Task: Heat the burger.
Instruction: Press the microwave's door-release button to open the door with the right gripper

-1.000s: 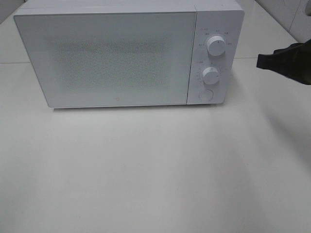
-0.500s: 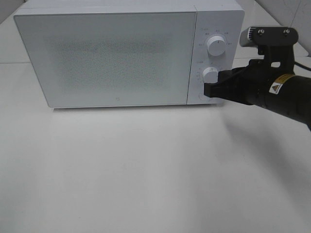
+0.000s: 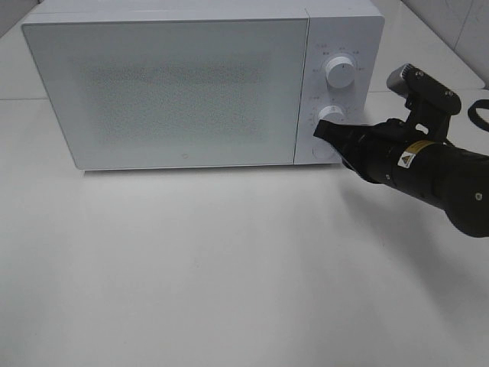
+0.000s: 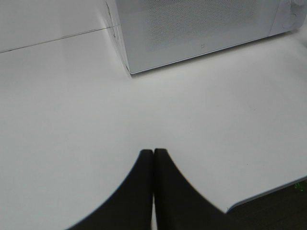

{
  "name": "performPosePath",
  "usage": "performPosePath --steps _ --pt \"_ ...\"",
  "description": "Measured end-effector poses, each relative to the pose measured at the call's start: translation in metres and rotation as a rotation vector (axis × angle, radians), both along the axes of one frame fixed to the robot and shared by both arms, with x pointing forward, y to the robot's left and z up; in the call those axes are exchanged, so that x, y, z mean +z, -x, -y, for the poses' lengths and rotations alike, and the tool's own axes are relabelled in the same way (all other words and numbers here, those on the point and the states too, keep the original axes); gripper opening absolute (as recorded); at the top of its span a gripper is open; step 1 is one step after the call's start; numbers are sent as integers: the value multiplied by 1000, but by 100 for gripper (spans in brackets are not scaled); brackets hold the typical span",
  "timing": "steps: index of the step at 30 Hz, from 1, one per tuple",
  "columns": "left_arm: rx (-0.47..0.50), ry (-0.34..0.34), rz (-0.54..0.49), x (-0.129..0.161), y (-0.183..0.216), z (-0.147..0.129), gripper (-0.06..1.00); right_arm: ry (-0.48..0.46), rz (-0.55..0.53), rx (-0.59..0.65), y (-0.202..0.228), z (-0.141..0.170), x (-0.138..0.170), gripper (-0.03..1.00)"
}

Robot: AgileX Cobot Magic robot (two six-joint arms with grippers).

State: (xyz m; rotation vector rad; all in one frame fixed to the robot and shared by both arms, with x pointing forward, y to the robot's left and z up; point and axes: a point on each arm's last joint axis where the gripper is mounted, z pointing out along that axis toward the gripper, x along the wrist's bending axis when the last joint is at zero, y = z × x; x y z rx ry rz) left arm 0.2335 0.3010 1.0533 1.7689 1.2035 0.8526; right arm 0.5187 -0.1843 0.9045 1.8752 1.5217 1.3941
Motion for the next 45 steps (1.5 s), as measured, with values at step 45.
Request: performPosePath --steps 45 --pt "0 0 0 0 0 0 0 -541 -222 -412 -47 -12 -38 0"
